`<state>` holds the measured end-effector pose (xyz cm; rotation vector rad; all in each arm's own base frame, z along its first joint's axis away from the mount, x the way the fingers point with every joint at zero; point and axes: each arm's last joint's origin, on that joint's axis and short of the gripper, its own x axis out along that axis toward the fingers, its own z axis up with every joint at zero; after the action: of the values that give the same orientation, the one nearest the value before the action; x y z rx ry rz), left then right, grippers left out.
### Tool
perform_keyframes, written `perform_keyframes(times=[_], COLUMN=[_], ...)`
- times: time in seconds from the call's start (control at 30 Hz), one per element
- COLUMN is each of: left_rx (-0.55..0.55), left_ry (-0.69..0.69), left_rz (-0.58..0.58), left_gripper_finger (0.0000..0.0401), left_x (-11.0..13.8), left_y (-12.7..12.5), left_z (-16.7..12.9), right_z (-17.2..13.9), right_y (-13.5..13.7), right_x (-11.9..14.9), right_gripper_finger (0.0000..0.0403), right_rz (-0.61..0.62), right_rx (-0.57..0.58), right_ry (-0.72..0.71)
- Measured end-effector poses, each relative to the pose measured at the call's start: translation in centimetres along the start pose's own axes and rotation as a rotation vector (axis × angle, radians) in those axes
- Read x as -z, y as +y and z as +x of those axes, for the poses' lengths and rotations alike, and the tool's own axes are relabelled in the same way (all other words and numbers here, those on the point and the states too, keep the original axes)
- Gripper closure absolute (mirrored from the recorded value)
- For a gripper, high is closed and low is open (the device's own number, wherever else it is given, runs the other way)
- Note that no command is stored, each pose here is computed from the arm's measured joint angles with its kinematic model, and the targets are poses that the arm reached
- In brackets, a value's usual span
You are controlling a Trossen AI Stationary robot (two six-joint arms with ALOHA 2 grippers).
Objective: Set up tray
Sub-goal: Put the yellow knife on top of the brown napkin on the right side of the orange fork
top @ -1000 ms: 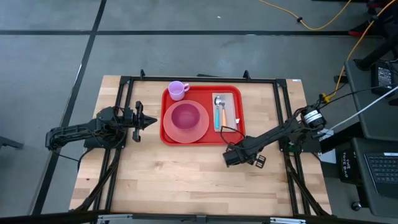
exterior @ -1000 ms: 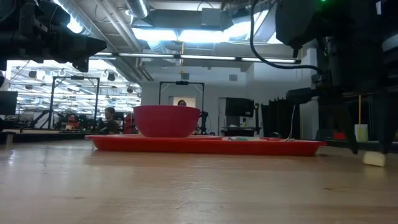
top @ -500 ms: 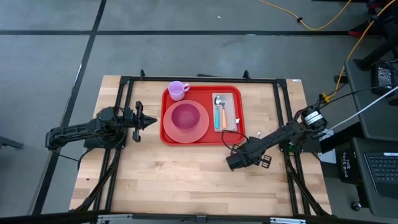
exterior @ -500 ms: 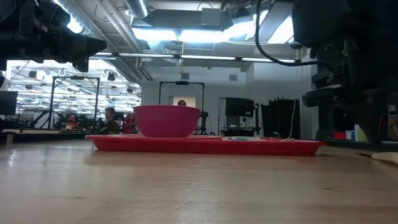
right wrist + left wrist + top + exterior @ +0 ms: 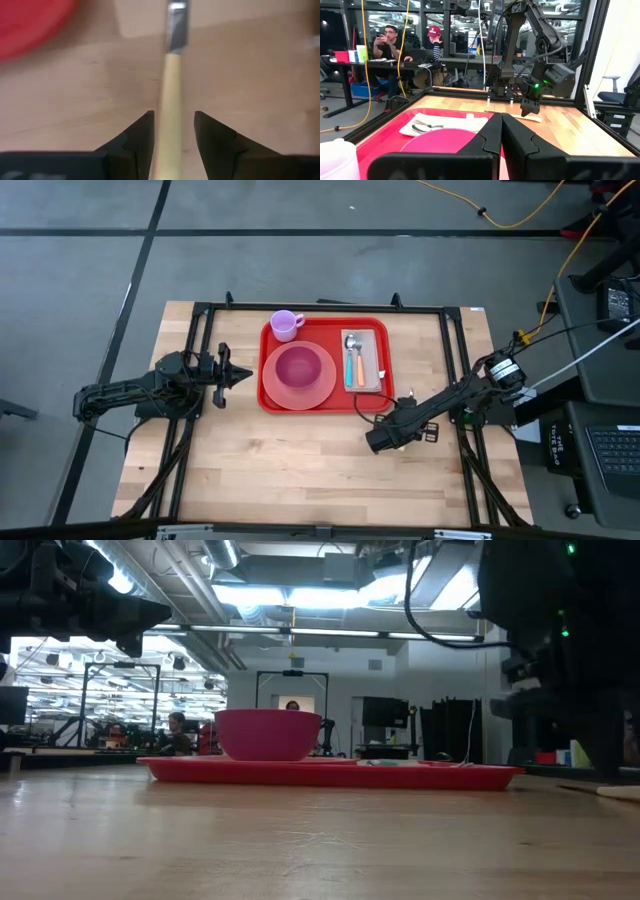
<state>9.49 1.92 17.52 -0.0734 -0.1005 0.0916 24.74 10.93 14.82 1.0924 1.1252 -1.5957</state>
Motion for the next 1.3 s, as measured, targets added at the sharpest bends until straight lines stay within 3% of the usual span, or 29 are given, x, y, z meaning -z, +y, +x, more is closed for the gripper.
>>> perform_keyframes(times=[0.27,0.53,1.3], left_rx=[0.0,0.001,0.001], left_ry=[-0.001,-0.012,-0.013], left_rz=[0.001,0.002,0.002], left_gripper_finger=[0.0397,0.0397,0.0397], left_x=[0.0,-0.1,-0.1], left_y=[0.0,0.0,0.0], left_z=[0.0,0.0,0.0], right_z=[2.7,2.8,3.3], right_y=[-0.7,-0.9,-1.3], right_x=[-0.2,-0.4,-0.7], right_gripper_finger=[0.026,0.026,0.026], right_rz=[-0.079,-0.15,-0.108], right_rx=[-0.003,-0.019,-0.057], right_ry=[0.055,0.037,0.011])
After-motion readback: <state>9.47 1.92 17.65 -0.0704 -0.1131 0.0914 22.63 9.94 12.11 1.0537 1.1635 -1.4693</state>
